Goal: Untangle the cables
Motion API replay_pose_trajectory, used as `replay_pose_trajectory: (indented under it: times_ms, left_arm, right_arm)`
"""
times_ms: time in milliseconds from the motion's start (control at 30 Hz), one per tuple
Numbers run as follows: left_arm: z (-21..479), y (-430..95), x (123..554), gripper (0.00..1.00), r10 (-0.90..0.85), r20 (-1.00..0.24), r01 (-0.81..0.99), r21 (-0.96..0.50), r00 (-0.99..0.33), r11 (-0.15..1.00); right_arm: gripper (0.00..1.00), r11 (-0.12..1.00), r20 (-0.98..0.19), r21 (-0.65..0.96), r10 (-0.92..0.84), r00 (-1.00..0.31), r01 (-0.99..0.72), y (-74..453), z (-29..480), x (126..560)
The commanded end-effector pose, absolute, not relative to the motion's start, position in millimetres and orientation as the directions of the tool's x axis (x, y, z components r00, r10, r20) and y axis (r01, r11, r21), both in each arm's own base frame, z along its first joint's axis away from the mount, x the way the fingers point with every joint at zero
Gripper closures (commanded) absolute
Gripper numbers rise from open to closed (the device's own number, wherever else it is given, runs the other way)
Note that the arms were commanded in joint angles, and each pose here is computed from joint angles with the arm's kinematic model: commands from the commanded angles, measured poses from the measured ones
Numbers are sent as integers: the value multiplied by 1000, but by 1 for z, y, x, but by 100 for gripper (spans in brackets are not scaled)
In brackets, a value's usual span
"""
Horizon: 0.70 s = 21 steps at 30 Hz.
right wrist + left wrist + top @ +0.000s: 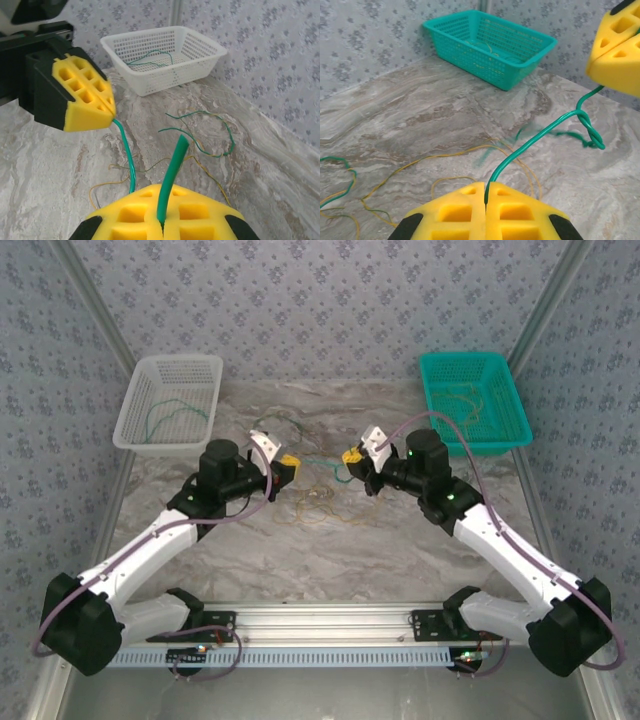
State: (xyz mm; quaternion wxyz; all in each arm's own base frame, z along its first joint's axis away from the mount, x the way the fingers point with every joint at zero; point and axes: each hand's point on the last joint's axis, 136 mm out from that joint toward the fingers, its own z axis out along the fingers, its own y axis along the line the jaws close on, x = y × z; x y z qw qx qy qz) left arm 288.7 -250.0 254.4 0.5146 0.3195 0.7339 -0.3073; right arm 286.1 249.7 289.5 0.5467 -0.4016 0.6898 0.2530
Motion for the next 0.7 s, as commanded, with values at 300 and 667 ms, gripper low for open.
replay_pose_trajectory:
  times_ms: [300, 667]
  left_arm:
    - [241, -118, 345, 100, -46, -954, 221, -116, -297, 968]
    - [251, -78, 339, 100, -147, -955, 105, -179, -258, 978]
  right_arm:
    - [100, 802, -982, 89, -29, -189, -590, 172, 320, 321]
    - [100, 874, -987, 102, 28, -160, -476, 139, 330, 322]
